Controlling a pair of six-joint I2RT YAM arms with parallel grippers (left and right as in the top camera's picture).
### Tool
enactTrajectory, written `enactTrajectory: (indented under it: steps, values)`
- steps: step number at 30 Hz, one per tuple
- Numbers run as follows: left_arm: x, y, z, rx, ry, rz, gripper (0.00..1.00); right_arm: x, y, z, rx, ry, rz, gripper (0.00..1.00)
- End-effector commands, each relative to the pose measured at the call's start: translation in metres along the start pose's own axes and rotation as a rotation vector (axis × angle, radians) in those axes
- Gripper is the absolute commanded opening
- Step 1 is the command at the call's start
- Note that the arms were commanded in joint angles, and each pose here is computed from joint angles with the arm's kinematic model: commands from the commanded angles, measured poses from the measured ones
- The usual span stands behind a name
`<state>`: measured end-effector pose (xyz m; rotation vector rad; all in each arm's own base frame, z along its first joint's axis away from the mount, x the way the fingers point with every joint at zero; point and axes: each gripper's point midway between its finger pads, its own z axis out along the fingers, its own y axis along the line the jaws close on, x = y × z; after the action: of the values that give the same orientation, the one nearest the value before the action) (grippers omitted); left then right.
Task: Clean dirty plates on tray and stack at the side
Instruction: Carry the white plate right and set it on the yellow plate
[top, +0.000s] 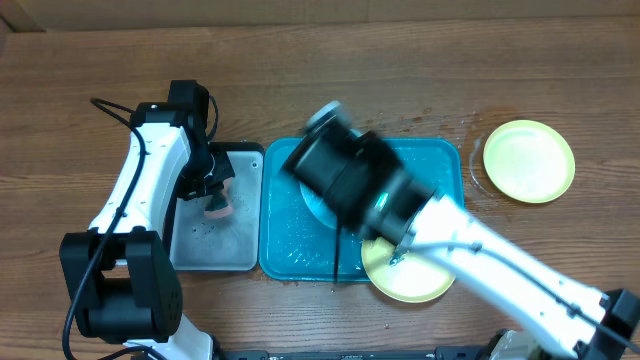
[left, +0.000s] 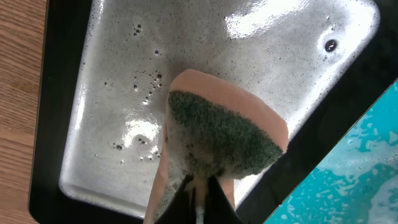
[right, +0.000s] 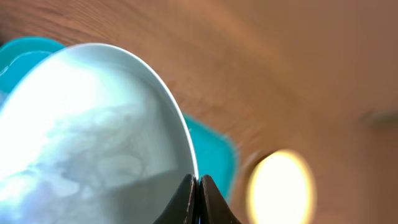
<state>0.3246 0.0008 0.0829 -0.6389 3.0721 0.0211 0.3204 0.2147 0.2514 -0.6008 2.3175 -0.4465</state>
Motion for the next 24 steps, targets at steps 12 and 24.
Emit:
enactTrajectory:
  steps: [12, 24]
  values:
    - [0.004, -0.001, -0.008, 0.018, -0.012, 0.028, 0.04, 0.066, -0.139, 0.103, -0.179, 0.343, 1.022, 0.04]
    - [0.004, -0.001, -0.008, 0.018, -0.014, 0.029, 0.04, 0.226, -0.260, 0.157, 0.109, 0.645, 1.407, 0.04]
